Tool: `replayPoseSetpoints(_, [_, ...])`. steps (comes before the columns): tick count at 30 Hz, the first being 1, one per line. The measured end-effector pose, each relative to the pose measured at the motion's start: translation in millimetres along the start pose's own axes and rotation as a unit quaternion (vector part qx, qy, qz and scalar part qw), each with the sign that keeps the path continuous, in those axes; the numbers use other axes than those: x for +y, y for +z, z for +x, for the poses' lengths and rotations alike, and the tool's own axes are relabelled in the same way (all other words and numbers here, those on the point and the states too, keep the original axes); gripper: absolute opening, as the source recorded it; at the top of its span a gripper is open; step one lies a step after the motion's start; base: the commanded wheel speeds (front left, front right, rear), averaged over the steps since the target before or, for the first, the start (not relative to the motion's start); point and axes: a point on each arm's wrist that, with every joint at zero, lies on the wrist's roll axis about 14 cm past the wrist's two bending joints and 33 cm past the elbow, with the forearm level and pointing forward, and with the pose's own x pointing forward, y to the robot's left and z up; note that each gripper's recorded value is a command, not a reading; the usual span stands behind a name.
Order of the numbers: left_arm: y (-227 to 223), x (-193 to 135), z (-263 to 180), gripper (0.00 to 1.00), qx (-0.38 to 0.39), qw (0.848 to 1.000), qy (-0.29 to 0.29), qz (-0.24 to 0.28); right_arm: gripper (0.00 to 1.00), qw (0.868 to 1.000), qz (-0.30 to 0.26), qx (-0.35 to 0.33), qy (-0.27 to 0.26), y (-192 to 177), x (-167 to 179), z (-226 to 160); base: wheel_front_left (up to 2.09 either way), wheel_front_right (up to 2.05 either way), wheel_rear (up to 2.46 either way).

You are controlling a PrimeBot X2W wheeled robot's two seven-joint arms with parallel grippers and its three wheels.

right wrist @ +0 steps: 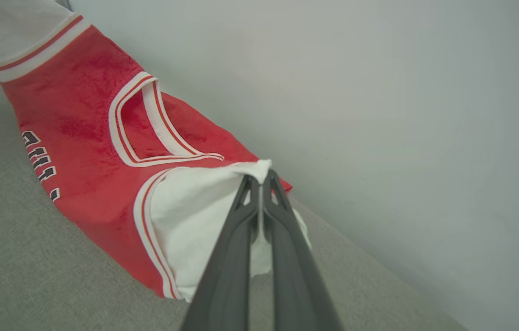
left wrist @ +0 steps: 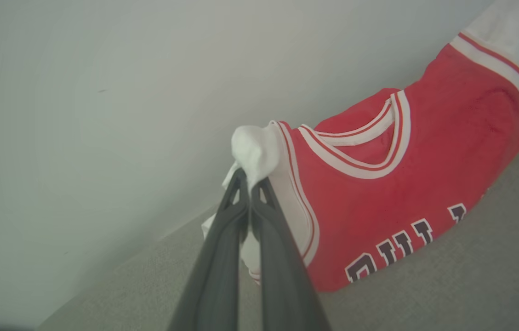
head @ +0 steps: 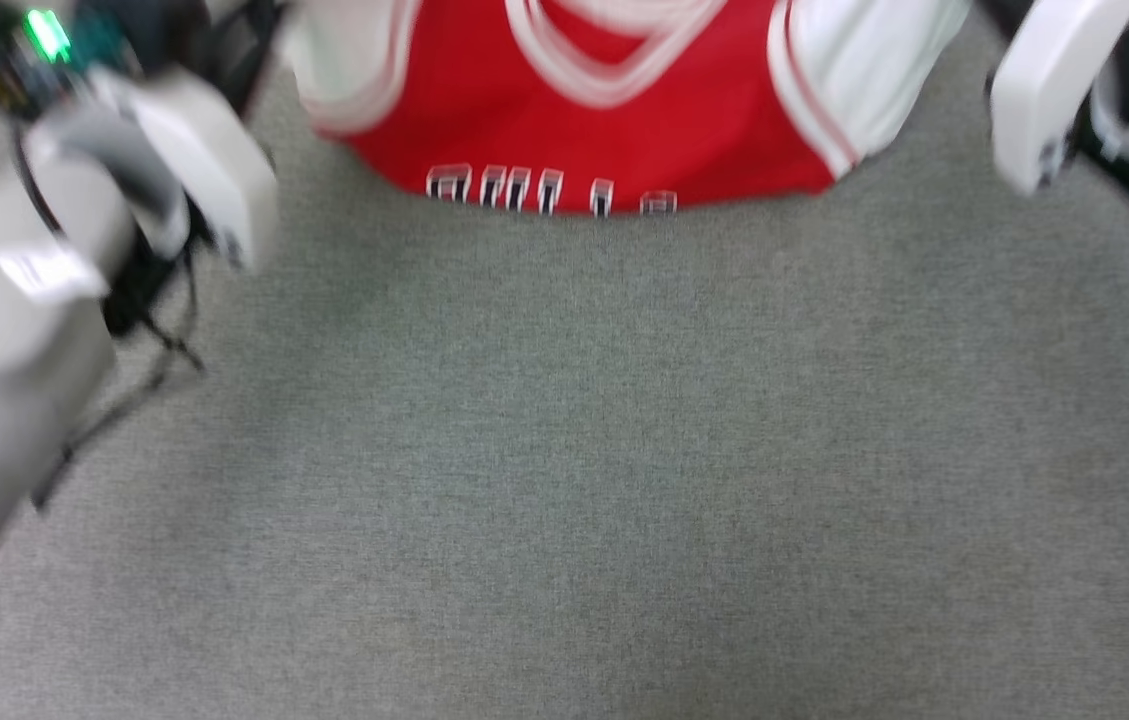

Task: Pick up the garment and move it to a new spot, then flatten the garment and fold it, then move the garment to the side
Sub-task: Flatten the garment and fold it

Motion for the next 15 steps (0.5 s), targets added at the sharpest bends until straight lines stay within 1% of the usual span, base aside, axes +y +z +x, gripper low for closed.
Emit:
replayPoseSetpoints(5, [-23.5,-28.3,-38.5,0.00,0.012,0.999,0.001,-0.039,0.00,0.999,0.029,0.023,0.022,-31.3,26.7,-28.3,0.00,0.00,0.00])
replayPoseSetpoints(8, [-41.5,-43.4,-65.6,0.00,0.030,0.998,0.001,-0.052,0.00,0.998,0.050,0.028,0.024,-45.6,34.8,-47.1,0.00,0.00,0.00])
replayPoseSetpoints(11, [-48.3,-55.0,-90.3,0.00,0.035,0.997,0.010,-0.075,0.00,0.995,0.082,0.041,0.023,-66.3,44.9,-69.8,0.00,0.00,0.00])
replayPoseSetpoints(15, [-63.0,-70.7,-127.2,0.00,0.054,0.993,0.021,-0.100,0.00,0.992,0.106,0.063,0.013,-90.6,50.6,-103.6,0.00,0.00,0.00])
